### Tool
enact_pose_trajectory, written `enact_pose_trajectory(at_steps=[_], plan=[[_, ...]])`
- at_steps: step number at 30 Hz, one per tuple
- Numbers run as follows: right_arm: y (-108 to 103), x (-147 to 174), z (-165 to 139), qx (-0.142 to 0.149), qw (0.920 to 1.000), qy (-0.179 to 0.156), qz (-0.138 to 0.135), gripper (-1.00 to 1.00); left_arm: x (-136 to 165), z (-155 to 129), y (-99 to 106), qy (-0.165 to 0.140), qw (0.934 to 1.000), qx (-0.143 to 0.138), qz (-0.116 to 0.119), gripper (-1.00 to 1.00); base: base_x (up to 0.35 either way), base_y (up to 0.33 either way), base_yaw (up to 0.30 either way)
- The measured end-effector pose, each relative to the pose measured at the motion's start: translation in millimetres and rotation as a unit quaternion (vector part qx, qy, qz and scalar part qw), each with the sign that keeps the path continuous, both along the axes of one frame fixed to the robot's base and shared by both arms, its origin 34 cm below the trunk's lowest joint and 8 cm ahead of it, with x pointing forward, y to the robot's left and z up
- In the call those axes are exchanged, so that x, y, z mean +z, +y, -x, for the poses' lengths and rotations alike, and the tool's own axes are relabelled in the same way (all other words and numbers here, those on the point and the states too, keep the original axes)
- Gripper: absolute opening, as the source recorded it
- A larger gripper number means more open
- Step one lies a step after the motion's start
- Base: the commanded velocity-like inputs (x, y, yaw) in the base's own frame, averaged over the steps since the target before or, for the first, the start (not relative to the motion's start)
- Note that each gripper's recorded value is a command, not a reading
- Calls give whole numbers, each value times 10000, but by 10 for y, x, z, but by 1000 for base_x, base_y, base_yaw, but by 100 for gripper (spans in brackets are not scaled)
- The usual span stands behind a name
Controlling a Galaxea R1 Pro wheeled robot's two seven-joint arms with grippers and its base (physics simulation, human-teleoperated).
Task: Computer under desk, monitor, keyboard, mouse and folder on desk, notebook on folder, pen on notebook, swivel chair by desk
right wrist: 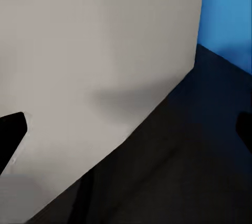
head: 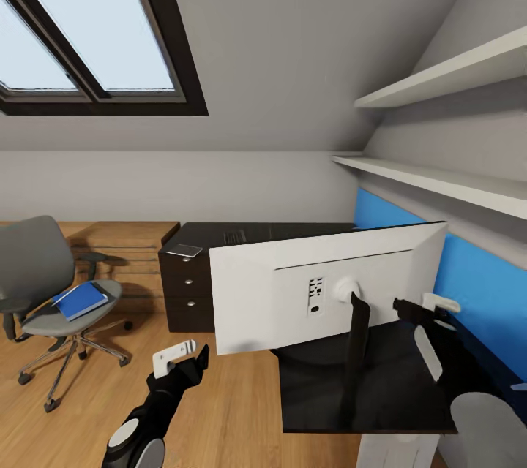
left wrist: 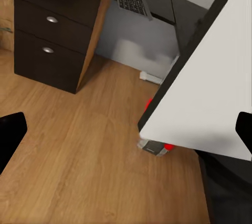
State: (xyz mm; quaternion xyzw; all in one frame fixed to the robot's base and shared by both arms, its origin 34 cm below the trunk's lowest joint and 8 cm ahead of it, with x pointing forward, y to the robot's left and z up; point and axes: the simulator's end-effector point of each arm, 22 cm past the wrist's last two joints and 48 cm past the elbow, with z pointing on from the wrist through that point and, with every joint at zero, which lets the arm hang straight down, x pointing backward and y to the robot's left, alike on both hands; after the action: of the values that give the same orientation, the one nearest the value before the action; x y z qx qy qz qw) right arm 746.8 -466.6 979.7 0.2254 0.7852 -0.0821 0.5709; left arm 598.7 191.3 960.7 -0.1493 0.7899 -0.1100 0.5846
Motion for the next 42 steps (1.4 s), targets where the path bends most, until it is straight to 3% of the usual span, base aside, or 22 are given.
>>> enact_pose_trajectory(at_steps=[1, 2, 3, 7, 8, 9, 12, 19, 29, 42], plan=[[45, 27, 30, 64, 9998, 95, -161, 100, 0, -6, 38, 1, 10000, 42, 5, 100, -249, 5, 0], [216, 51, 138, 301, 9971, 376, -585, 100, -12, -15, 99, 15, 9999, 113, 21, 100, -308, 66, 0], [372, 82, 200, 495, 9943, 512, -798, 100, -19, -17, 113, 23, 9999, 130, 22, 100, -313, 77, 0], [592, 145, 231, 694, 9916, 566, -936, 100, -22, -19, 120, 26, 9999, 138, 28, 100, -319, 130, 0], [618, 158, 244, 718, 9914, 563, -940, 100, -22, -18, 119, 27, 9999, 136, 28, 100, -25, 294, 0], [900, 290, 541, 911, 9919, 289, -836, 100, -17, -10, 100, 22, 9999, 116, 28, 100, -20, 296, 0], [1048, 337, 611, 953, 9923, 202, -763, 100, -19, -11, 90, 24, 9999, 105, 22, 100, -5, 302, 0], [1164, 353, 590, 1074, 9918, 211, -663, 100, -18, -11, 86, 24, 9999, 101, 18, 100, 5, 321, 0], [1502, 426, 618, 1448, 9884, 158, -424, 100, -17, -10, 85, 23, 9999, 100, 17, 100, 70, 329, 9], [1596, 562, 625, 1566, 9872, 25, -313, 100, -47, -8, 78, 54, 9999, 96, 24, 100, 18, 72, 9]])
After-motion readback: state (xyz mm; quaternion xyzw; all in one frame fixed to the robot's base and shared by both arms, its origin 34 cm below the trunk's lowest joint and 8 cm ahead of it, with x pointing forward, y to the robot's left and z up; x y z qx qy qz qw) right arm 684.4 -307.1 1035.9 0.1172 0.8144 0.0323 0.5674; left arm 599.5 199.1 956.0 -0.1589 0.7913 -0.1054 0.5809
